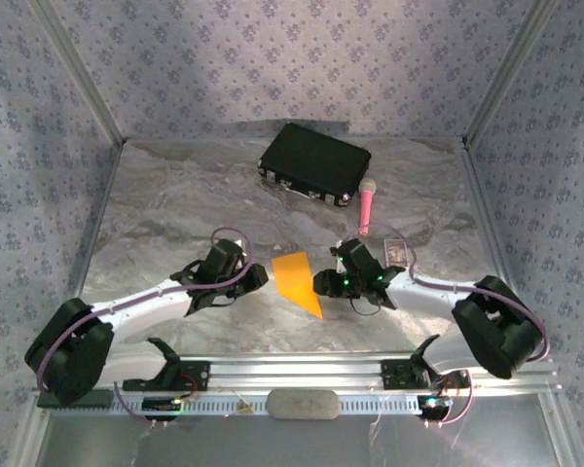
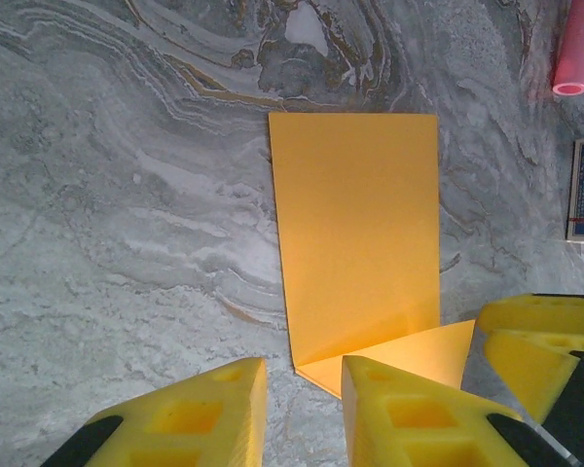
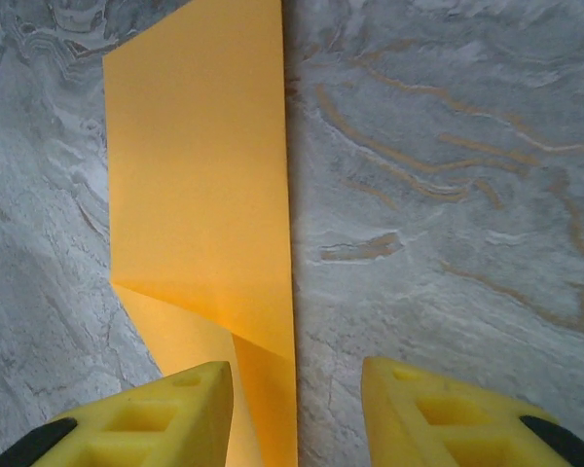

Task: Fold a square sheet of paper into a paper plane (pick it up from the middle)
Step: Fourth fold the wing at the center of the table.

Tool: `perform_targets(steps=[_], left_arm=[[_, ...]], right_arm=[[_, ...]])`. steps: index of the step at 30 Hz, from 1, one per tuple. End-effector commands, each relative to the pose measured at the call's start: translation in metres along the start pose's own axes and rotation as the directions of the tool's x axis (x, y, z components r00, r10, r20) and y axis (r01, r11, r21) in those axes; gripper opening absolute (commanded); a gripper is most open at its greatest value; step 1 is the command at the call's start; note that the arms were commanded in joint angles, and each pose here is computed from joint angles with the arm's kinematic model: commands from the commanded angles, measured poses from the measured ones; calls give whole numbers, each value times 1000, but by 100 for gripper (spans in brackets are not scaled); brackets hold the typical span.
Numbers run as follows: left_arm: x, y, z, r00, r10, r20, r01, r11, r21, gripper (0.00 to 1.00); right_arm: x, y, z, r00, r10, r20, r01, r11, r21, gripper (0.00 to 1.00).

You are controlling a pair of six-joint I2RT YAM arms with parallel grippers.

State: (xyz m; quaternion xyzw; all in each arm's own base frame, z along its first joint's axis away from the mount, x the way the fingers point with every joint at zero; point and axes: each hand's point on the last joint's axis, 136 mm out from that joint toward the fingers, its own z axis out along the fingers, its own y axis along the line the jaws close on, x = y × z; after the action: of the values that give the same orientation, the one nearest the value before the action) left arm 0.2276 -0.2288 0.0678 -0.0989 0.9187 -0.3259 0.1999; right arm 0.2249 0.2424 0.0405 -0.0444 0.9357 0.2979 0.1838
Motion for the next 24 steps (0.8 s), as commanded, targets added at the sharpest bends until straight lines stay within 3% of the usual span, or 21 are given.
perform_targets(steps=[1, 10, 24], left_arm=[[-3, 0, -4, 1000, 2, 14, -2, 1000, 0, 27], [2, -2, 2, 1000, -4, -17, 4, 1000, 14, 28], [4, -20, 17, 995, -8, -95, 15, 997, 71, 30]], right_arm=[[-6, 17, 3, 1000, -26, -14, 25, 998, -63, 39], [-3, 25, 9, 998, -42, -50, 37, 994, -102, 34], [-3, 26, -2, 999, -35, -37, 29, 989, -146, 9]])
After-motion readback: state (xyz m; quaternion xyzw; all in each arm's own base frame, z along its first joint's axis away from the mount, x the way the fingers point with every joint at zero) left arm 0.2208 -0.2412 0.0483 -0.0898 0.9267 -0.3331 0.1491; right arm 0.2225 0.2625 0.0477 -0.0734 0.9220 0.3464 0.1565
